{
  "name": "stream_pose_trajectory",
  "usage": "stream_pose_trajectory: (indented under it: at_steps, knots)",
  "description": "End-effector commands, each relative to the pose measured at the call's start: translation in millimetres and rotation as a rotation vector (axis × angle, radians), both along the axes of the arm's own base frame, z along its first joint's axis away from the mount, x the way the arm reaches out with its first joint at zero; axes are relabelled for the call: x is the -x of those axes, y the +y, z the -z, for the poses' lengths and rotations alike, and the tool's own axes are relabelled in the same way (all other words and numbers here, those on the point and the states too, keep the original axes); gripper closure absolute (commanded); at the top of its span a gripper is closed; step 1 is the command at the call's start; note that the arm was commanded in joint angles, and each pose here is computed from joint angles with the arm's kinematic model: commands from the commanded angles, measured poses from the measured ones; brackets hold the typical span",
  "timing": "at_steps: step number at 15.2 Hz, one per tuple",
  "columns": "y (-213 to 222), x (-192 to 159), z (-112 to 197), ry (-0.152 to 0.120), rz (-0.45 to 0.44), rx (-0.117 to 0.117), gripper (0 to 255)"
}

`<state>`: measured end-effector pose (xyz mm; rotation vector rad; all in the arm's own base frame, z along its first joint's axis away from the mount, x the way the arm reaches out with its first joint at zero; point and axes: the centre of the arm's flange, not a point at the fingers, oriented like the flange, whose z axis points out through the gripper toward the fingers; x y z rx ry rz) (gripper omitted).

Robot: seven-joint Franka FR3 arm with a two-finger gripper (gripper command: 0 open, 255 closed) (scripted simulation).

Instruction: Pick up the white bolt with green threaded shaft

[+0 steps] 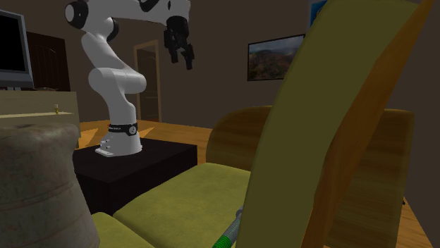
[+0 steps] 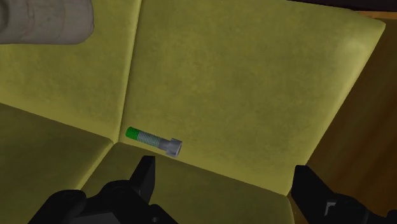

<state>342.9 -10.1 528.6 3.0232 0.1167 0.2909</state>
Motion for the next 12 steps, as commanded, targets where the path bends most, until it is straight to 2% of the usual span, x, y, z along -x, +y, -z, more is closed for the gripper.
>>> stream_pose_trajectory:
  at_steps: [1,12]
  knots:
    - [-7.1,-9.7,22.3,-0.021,0.004,-0.004,0]
    - [-42.5,-75.5,143.1,-0.108,0.028,-0.028,0]
